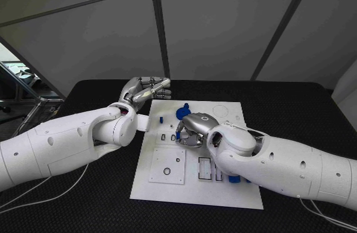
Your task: Assemble the parts on the task board
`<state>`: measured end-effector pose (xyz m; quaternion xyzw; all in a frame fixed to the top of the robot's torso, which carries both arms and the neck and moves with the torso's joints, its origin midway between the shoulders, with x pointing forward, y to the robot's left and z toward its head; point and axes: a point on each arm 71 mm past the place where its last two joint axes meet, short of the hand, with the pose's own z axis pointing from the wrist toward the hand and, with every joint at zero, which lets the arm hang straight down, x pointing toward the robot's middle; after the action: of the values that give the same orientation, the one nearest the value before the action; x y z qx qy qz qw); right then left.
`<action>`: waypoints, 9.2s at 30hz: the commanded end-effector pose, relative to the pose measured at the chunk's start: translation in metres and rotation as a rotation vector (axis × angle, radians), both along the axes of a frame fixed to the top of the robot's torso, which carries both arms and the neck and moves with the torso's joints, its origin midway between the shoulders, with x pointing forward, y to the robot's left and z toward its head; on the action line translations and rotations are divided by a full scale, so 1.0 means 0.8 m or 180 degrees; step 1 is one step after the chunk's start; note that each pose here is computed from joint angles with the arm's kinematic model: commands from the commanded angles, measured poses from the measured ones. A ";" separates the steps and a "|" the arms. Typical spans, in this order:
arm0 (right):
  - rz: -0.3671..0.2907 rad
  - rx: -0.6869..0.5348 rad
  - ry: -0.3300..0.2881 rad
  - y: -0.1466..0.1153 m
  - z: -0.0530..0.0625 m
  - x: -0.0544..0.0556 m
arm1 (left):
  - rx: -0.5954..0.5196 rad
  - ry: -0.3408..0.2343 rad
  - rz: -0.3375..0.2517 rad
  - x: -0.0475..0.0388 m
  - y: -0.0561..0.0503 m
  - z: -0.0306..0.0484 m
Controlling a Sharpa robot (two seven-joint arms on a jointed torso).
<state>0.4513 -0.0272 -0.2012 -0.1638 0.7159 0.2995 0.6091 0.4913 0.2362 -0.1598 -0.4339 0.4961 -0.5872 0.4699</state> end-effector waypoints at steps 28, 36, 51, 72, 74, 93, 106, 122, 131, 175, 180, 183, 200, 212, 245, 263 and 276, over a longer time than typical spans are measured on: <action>-0.0093 0.0137 -0.0033 -0.004 0.000 0.002 | -0.0005 -0.0010 -0.0051 0.000 -0.002 0.0017; 0.0018 0.0563 -0.0097 -0.012 0.011 -0.004 | -0.0001 -0.0004 -0.0046 0.001 -0.001 0.0013; 0.0426 0.1363 0.0129 -0.077 0.067 -0.008 | 0.0425 0.0162 -0.0259 0.004 0.001 -0.0086; -0.0721 0.2941 0.1070 -0.243 0.103 0.067 | 0.3126 0.1257 -0.1105 -0.014 -0.016 -0.0449; -0.0778 0.2960 0.1069 -0.248 0.101 0.072 | 0.3257 0.1289 -0.1081 -0.012 -0.020 -0.0455; -0.0832 0.2878 0.1074 -0.247 0.097 0.085 | 0.3766 0.1427 -0.1014 0.008 -0.054 -0.0526; -0.0799 0.2804 0.1086 -0.241 0.096 0.085 | 0.3930 0.1455 -0.1249 0.009 -0.078 -0.0599; -0.0707 0.2702 0.1144 -0.229 0.095 0.082 | 0.3949 0.1419 -0.1324 0.009 -0.091 -0.0601; -0.0691 0.2677 0.1163 -0.226 0.095 0.082 | 0.3955 0.1406 -0.1365 0.009 -0.095 -0.0601; -0.0667 0.2651 0.1203 -0.227 0.092 0.085 | 0.3513 0.1320 -0.0840 -0.008 -0.069 -0.0398; -0.0660 0.2633 0.1182 -0.227 0.093 0.085 | 0.3588 0.1283 -0.0754 -0.006 -0.066 -0.0427; -0.0655 0.2624 0.1173 -0.228 0.093 0.085 | 0.3633 0.1265 -0.0717 -0.006 -0.066 -0.0452; -0.0631 0.2595 0.1160 -0.226 0.093 0.084 | 0.3779 0.1379 -0.0807 -0.006 -0.072 -0.0627; -0.0618 0.2589 0.1162 -0.224 0.093 0.084 | 0.3883 0.1364 -0.0805 -0.007 -0.075 -0.0667; -0.0609 0.2585 0.1173 -0.223 0.093 0.084 | 0.4008 0.1351 -0.0876 -0.011 -0.080 -0.0697; -0.0606 0.2585 0.1175 -0.223 0.093 0.084 | 0.4095 0.1392 -0.1020 -0.016 -0.082 -0.0753; -0.0605 0.2583 0.1177 -0.223 0.092 0.084 | 0.4111 0.1408 -0.1033 -0.017 -0.082 -0.0759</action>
<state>0.5187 -0.2072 -0.1292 0.2168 0.6513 0.5168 0.5117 0.4808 0.1701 -0.2145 -0.1067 0.8786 -0.1469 0.4417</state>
